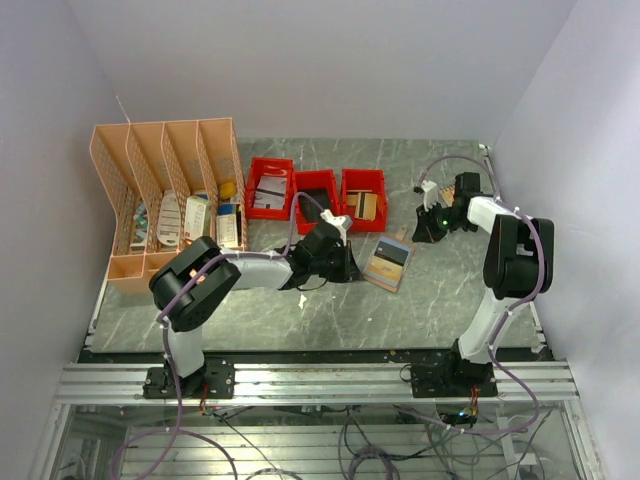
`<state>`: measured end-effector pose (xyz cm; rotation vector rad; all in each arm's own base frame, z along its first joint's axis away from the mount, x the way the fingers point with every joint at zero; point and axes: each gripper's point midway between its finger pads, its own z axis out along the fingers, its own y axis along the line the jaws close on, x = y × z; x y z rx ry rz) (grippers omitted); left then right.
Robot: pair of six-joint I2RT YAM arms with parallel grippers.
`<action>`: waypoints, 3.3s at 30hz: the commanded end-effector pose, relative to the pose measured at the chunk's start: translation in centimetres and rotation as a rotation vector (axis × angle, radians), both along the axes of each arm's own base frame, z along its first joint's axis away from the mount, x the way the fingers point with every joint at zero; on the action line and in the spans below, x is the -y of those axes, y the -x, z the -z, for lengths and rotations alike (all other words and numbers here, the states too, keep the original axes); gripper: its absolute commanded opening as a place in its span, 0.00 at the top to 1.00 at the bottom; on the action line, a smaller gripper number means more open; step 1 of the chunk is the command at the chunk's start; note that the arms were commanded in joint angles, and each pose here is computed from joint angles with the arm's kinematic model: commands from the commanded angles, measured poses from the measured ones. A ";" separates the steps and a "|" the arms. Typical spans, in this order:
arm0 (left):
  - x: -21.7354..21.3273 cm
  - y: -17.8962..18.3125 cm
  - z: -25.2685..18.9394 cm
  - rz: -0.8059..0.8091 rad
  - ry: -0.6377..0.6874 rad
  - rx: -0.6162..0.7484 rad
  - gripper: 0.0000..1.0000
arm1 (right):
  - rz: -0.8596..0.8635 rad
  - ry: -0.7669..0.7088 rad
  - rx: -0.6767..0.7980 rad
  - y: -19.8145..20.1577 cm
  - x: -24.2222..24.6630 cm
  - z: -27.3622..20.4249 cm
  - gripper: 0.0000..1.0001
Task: Put the credit cards into the card holder
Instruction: Move the card holder to the center of the board, then turn over the card slot in the card holder.
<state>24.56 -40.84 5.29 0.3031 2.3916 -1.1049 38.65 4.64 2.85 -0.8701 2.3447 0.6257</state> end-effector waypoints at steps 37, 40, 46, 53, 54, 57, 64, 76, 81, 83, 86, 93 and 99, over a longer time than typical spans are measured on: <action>-9.5 -6.1 -2.9 -0.209 -0.256 0.158 0.83 | -0.187 -0.236 -0.096 9.2 -8.7 -5.2 0.73; -8.3 -5.9 -5.3 -0.211 -0.132 0.181 0.75 | -0.191 -0.369 -0.171 10.0 -10.2 -5.5 0.69; -4.1 -4.5 -7.6 -0.172 0.165 0.112 0.80 | -0.152 -0.407 -0.282 10.7 -10.6 -3.9 0.65; -0.7 -3.7 -3.5 -0.136 0.040 0.031 0.93 | -0.047 -0.306 -0.237 8.3 -9.5 -2.6 0.72; -0.6 -3.8 -2.9 -0.134 0.004 0.031 0.93 | -0.032 -0.287 -0.229 8.0 -9.2 -2.5 0.73; -0.3 -4.1 -1.4 -0.131 -0.081 0.025 0.93 | 0.017 -0.233 -0.262 8.5 -8.5 -0.9 0.78; 0.7 -3.8 0.4 -0.108 -0.133 -0.010 0.93 | 0.039 -0.167 -0.278 8.5 -8.1 0.4 0.80; 1.3 -3.7 1.8 -0.107 -0.140 -0.049 0.76 | 0.041 -0.144 -0.299 8.7 -8.1 1.2 0.79; 1.6 -3.6 2.5 -0.108 -0.124 -0.073 0.71 | 0.035 -0.141 -0.304 8.8 -8.2 1.4 0.79; 1.8 -3.6 2.7 -0.110 -0.121 -0.076 0.70 | 0.036 -0.140 -0.309 8.9 -8.2 1.5 0.78; 1.8 -3.8 3.0 -0.114 -0.124 -0.080 0.69 | 0.035 -0.138 -0.315 9.0 -8.2 1.6 0.78; 2.9 -4.1 2.4 -0.103 -0.075 -0.071 0.66 | 0.031 -0.146 -0.328 9.1 -8.3 1.8 0.78; 3.8 -4.3 2.0 -0.087 -0.031 -0.069 0.66 | 0.020 -0.192 -0.306 8.9 -8.8 0.4 0.74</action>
